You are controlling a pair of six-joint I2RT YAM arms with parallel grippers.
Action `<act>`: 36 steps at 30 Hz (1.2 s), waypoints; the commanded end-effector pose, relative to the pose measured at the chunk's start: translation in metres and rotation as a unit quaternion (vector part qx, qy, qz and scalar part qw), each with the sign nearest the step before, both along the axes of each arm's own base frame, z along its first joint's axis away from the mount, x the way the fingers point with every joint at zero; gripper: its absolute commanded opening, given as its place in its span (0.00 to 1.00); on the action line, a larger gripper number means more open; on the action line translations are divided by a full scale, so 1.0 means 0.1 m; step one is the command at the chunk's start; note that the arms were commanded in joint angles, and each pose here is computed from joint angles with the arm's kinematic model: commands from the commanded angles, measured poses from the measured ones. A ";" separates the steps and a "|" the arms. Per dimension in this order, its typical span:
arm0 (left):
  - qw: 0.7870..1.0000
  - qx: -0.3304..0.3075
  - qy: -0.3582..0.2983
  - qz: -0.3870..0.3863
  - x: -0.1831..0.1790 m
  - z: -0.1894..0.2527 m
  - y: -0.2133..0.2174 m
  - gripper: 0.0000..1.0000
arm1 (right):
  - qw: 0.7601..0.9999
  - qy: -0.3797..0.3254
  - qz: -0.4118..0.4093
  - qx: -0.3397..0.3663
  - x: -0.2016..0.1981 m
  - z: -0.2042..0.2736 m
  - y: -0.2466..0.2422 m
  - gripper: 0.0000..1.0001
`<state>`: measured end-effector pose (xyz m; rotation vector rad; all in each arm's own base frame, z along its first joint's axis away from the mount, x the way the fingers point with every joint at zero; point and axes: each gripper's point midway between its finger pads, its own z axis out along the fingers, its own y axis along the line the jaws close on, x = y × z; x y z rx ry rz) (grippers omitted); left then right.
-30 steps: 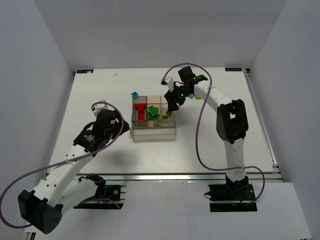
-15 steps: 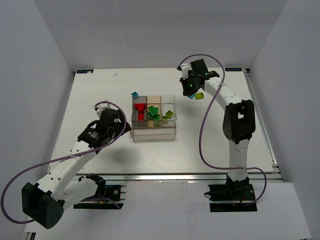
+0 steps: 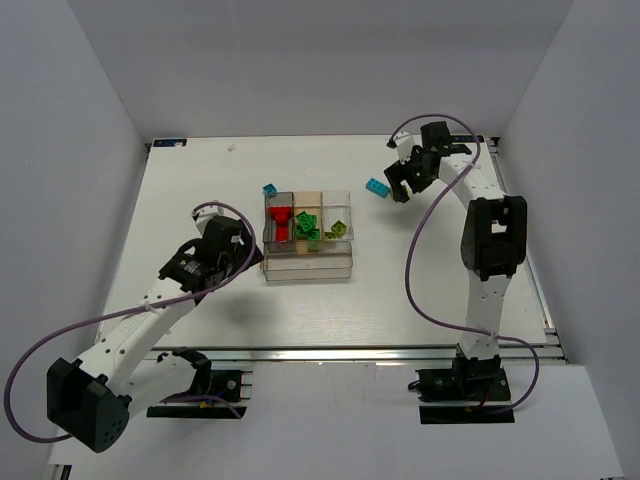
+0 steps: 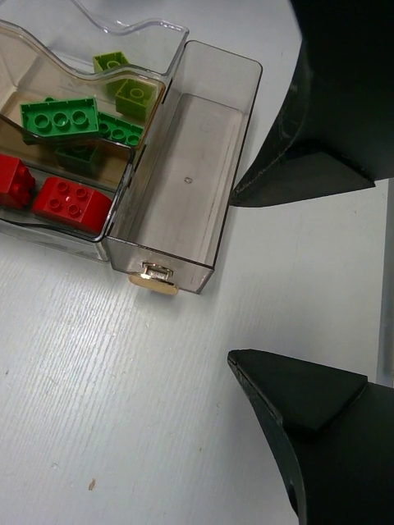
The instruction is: Sort the legos into containers by color
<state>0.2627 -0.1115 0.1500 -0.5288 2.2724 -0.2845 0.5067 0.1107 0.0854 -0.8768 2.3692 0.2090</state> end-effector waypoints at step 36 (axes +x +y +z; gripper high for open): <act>1.000 0.019 -0.006 -0.003 0.15 0.09 -0.01 0.81 | 0.909 -0.002 0.410 0.073 -0.74 0.09 0.36 0.00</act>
